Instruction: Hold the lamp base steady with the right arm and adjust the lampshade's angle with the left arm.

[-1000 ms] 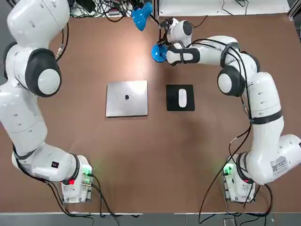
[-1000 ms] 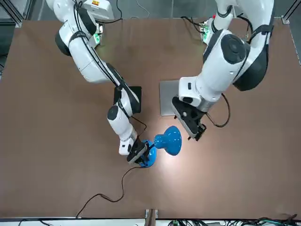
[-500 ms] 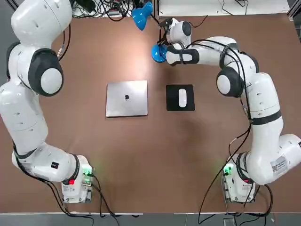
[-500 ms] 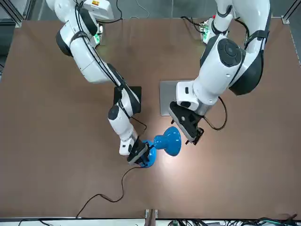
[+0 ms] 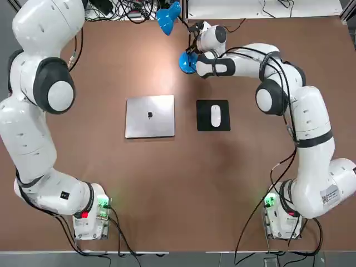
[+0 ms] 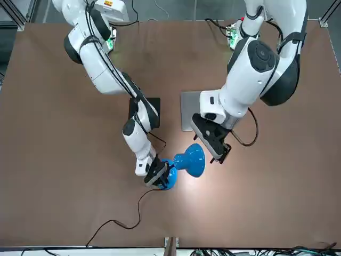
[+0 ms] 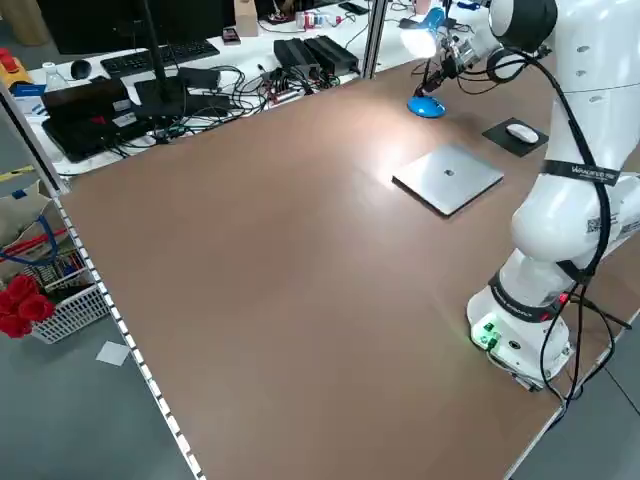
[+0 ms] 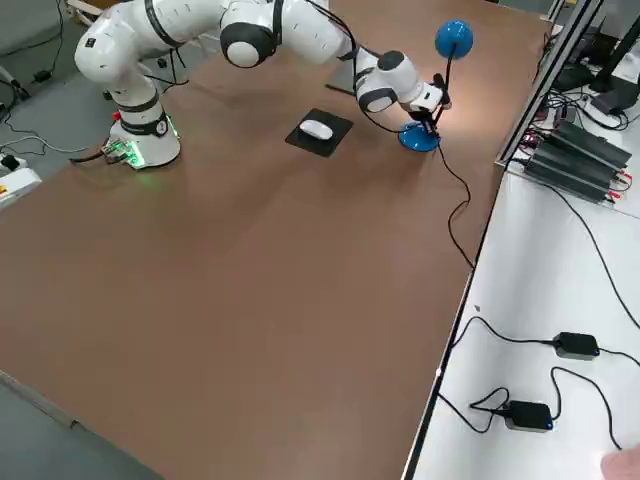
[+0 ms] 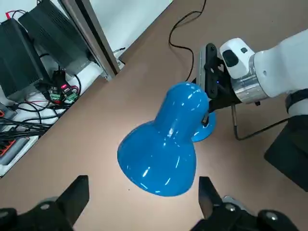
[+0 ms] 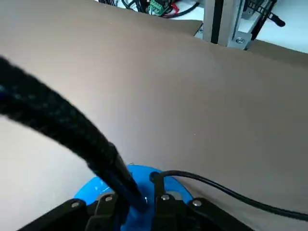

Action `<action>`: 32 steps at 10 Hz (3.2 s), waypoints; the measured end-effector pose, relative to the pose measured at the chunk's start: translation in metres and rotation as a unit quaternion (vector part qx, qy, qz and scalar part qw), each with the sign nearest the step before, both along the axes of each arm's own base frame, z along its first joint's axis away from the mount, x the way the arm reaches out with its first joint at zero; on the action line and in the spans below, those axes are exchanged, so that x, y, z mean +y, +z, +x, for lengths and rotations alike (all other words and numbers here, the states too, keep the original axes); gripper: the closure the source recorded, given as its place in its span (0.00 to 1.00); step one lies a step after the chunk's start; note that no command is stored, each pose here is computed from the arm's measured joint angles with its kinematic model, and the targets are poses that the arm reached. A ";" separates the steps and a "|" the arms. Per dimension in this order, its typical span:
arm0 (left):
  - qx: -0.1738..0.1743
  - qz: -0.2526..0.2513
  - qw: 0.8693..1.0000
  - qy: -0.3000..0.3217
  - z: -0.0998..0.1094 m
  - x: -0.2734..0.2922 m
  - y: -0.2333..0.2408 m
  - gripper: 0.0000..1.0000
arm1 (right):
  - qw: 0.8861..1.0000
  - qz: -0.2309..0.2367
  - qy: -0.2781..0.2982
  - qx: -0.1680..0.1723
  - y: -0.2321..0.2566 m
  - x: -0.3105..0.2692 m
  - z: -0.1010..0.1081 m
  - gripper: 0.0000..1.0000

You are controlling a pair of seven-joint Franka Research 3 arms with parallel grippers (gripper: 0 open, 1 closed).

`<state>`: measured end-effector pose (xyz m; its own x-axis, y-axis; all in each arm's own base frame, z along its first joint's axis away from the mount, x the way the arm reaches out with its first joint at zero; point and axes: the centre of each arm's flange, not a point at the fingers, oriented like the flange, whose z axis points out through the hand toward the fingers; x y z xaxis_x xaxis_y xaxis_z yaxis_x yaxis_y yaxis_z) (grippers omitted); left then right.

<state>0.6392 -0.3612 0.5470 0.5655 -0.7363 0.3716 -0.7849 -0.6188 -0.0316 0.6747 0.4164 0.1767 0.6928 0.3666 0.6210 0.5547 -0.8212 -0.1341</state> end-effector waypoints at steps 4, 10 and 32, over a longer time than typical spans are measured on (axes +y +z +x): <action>-0.057 -0.015 0.996 -0.074 0.002 -0.017 0.002 0.00 | 1.000 0.002 0.000 -0.004 -0.001 0.001 -0.001 0.78; -0.074 -0.031 0.985 -0.152 0.014 -0.044 -0.057 0.00 | 1.000 0.002 0.001 -0.006 -0.001 0.003 -0.002 0.85; -0.051 -0.114 0.981 -0.148 0.027 -0.056 -0.121 0.11 | 1.000 0.004 0.000 -0.012 -0.003 0.002 -0.002 0.85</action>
<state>0.6666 -0.4170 0.4264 0.2907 -0.7536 0.5895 -0.9316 -0.3636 -0.0055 0.6723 0.4186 0.1740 0.6778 0.3616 0.6401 0.5579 -0.8201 -0.1274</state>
